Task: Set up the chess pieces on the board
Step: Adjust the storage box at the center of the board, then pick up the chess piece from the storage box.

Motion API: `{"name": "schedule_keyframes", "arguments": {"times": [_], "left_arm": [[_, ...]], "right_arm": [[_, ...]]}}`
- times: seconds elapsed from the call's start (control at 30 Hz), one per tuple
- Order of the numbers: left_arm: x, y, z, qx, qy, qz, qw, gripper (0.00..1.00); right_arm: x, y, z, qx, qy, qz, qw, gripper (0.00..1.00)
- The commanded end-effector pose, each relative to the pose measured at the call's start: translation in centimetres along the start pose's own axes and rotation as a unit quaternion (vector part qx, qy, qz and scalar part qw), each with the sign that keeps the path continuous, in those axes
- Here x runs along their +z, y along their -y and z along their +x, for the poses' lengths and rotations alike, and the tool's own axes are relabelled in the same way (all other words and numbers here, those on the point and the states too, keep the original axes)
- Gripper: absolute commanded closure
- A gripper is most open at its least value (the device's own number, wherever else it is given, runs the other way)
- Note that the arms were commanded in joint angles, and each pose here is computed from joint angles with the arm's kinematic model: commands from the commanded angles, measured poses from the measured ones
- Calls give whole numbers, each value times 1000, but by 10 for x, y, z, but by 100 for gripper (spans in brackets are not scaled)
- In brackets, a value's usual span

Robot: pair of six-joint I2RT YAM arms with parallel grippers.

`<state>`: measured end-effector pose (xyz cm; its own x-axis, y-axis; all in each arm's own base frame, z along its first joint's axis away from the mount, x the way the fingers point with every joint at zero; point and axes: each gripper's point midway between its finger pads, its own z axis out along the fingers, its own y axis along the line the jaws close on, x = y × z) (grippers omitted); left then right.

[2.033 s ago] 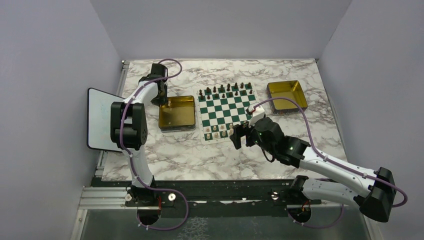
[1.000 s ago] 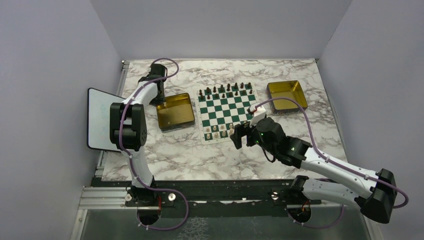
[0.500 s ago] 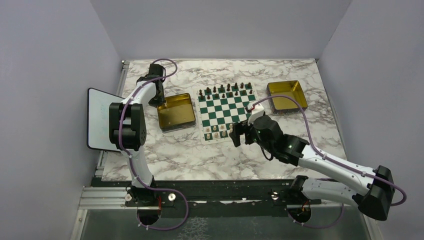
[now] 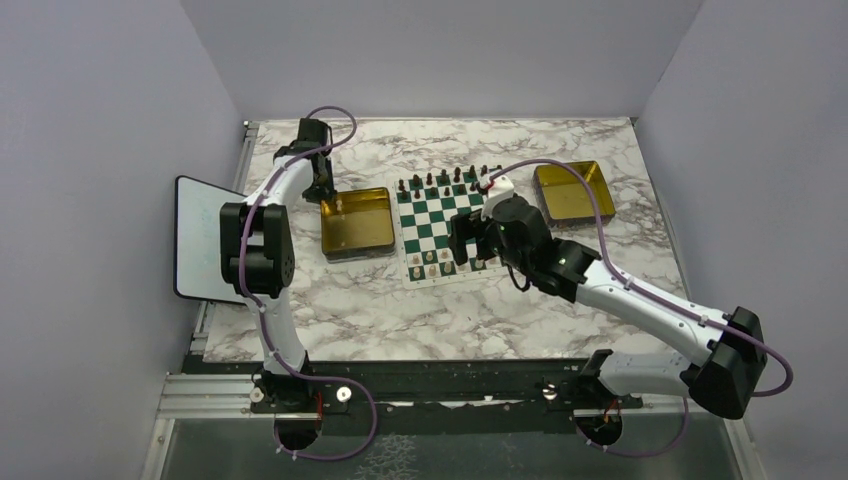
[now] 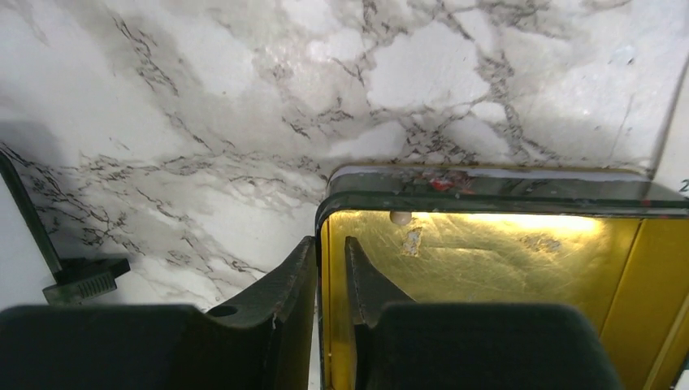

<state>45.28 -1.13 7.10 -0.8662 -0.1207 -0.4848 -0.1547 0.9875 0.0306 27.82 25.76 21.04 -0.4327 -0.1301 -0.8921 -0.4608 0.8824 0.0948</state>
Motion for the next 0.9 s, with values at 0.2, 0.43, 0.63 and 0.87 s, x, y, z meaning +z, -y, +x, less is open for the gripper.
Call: {"name": "schedule_keyframes", "arguments": {"times": [0.2, 0.43, 0.63, 0.87], "left_arm": [[-46, 19, -44, -19, 83, 32, 996, 79], [-40, 50, -25, 5, 84, 50, 995, 77], [-22, 50, -23, 8, 108, 7, 994, 79], [-19, 41, -29, -9, 134, -19, 991, 71]], "right_arm": [[-13, -4, 7, 8, 3, -27, 1000, 1], [-17, -4, 9, 10, 14, -34, 999, 1], [-19, -5, 9, 10, 16, -39, 999, 0], [-25, 0, 11, 13, 24, -33, 999, 0]]}}
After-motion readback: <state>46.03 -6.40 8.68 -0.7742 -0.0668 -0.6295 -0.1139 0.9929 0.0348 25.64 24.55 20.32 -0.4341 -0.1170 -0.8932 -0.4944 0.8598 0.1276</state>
